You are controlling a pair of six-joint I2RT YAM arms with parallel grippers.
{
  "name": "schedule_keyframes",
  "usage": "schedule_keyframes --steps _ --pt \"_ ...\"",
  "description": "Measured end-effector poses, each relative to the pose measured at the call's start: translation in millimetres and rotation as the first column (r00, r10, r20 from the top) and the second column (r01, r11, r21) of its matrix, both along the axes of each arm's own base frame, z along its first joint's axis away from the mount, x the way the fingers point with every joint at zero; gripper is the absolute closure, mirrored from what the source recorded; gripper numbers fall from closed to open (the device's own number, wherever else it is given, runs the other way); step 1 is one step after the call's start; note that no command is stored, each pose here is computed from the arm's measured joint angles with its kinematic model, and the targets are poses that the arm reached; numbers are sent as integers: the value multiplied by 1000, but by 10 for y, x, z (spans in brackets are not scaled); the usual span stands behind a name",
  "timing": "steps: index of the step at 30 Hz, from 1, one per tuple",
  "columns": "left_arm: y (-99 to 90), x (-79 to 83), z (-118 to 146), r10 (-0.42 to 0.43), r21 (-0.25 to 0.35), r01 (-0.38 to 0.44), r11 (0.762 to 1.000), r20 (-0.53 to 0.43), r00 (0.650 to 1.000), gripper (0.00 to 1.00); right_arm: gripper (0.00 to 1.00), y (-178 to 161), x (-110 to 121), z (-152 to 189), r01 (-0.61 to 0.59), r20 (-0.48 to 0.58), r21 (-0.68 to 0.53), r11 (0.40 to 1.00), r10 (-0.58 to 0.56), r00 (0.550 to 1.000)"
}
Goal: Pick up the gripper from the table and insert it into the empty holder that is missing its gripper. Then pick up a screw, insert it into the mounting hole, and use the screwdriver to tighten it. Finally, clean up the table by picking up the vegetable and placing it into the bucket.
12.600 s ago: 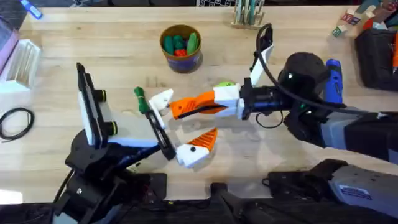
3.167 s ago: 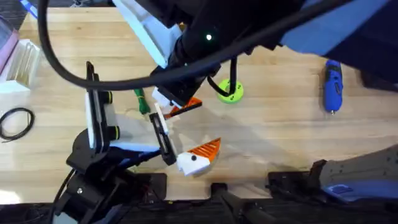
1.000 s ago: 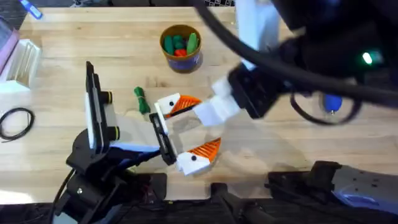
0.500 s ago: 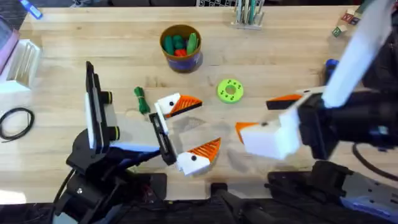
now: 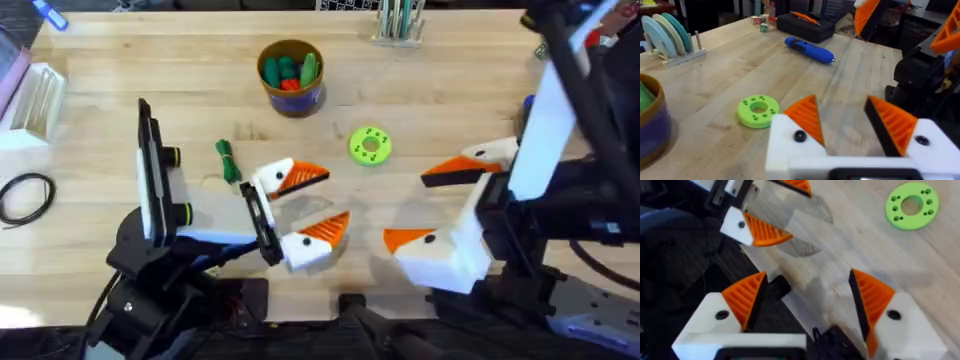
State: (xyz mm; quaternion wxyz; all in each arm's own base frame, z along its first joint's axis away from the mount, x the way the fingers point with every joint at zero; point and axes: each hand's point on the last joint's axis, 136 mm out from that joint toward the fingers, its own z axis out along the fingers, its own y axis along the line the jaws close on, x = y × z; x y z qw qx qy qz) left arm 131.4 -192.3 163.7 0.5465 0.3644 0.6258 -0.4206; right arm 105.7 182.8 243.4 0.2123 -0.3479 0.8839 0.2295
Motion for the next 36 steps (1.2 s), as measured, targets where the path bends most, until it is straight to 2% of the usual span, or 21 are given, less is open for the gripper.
schedule_keyframes --steps 3,7,8,16,19,23,26,28,30,33,36 --pt "0 0 0 0 1 0 1000 2 1000 557 19 10 -3 -9 -13 0 -5 1000 13 1000" --pt "0 0 0 0 1 0 1000 3 1000 937 19 24 1 -27 -22 -2 -12 1000 22 1000" --pt "0 0 0 0 1 0 1000 4 1000 981 19 29 5 -32 -23 -3 -14 1000 23 1000" --pt "0 0 0 0 1 0 1000 3 1000 986 18 44 101 -94 -2 2 -48 999 2 1000" --pt "0 0 0 0 1 0 1000 3 1000 986 17 -37 281 -160 75 6 -89 993 -75 997" --pt "0 0 0 0 1 0 1000 3 1000 986 13 -294 659 -285 251 -10 -149 956 -255 967" --pt "0 0 0 0 1 0 1000 3 1000 986 13 -589 941 -392 380 -18 -200 903 -392 920" --pt "0 0 0 0 1 0 1000 3 1000 986 12 -868 1138 -470 481 -16 -240 843 -499 867" --pt "0 0 0 0 1 0 1000 3 1000 986 12 -1196 1317 -533 583 7 -280 763 -606 796" --pt "0 0 0 0 1 0 1000 3 1000 986 11 -1768 1575 -587 727 77 -316 610 -747 660" --pt "0 -1 0 -1 1 1 1000 3 1000 986 11 -2215 1745 -593 798 145 -321 510 -806 573"
